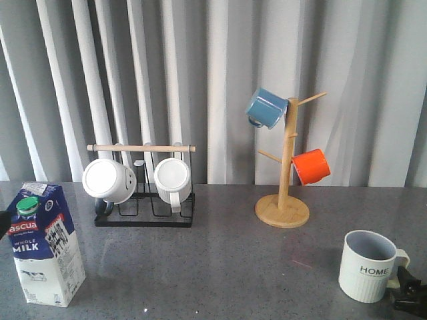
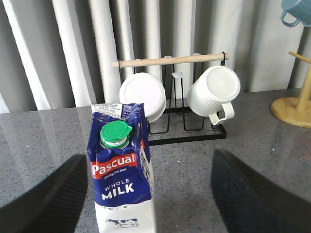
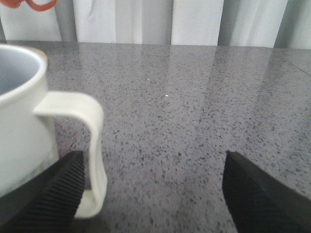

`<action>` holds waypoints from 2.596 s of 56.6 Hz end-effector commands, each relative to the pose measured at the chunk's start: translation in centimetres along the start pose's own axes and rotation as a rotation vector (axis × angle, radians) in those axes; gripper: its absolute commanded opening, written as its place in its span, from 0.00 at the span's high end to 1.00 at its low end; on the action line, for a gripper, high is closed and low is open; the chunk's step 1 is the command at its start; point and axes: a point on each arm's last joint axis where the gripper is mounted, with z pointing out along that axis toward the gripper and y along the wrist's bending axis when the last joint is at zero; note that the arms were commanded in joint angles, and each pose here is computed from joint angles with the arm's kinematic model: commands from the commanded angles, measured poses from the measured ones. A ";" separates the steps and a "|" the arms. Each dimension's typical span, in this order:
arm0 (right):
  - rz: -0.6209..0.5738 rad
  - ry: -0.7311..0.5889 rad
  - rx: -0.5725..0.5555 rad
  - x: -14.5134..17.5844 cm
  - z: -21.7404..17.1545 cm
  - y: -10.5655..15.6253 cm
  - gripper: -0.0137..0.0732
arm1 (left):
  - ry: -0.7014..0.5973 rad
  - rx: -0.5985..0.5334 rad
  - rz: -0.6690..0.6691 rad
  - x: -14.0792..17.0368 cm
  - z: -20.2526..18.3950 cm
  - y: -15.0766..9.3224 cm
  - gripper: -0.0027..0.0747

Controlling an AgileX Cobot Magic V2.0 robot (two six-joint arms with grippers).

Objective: Place milk next to cup
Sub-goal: 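Lower the right gripper to the white HOME mug handle and grasp it, then slide the white mug with the right gripper toward the table center, then open the right gripper and lift it away from the mug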

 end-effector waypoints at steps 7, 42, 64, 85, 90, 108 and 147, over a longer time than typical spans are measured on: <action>0.003 -0.111 -0.074 -2.5 2.3 0.4 0.40 | -0.119 -0.005 -0.020 -2.0 -0.5 0.0 0.32; 0.037 -0.169 -0.281 -7.0 1.3 6.4 0.85 | -0.119 -0.005 -0.020 -2.0 -0.5 0.0 0.32; 0.147 -0.117 -0.248 -6.4 -2.0 16.7 0.85 | -0.119 -0.005 -0.020 -2.0 -0.5 0.0 0.32; 0.057 -0.086 -0.243 -2.8 -2.2 21.0 0.85 | -0.119 -0.005 -0.020 -2.0 -0.5 0.0 0.32; 0.015 -0.094 -0.241 -2.9 -1.9 21.7 0.84 | -0.119 -0.005 -0.020 -2.0 -0.5 0.0 0.32; -0.032 -0.055 -0.252 -2.4 -2.0 21.8 0.64 | -0.119 -0.005 -0.020 -2.0 -0.5 0.0 0.32; -0.190 -0.084 -0.402 -9.6 -9.3 14.3 0.52 | -0.119 -0.005 -0.020 -2.0 -0.5 0.0 0.32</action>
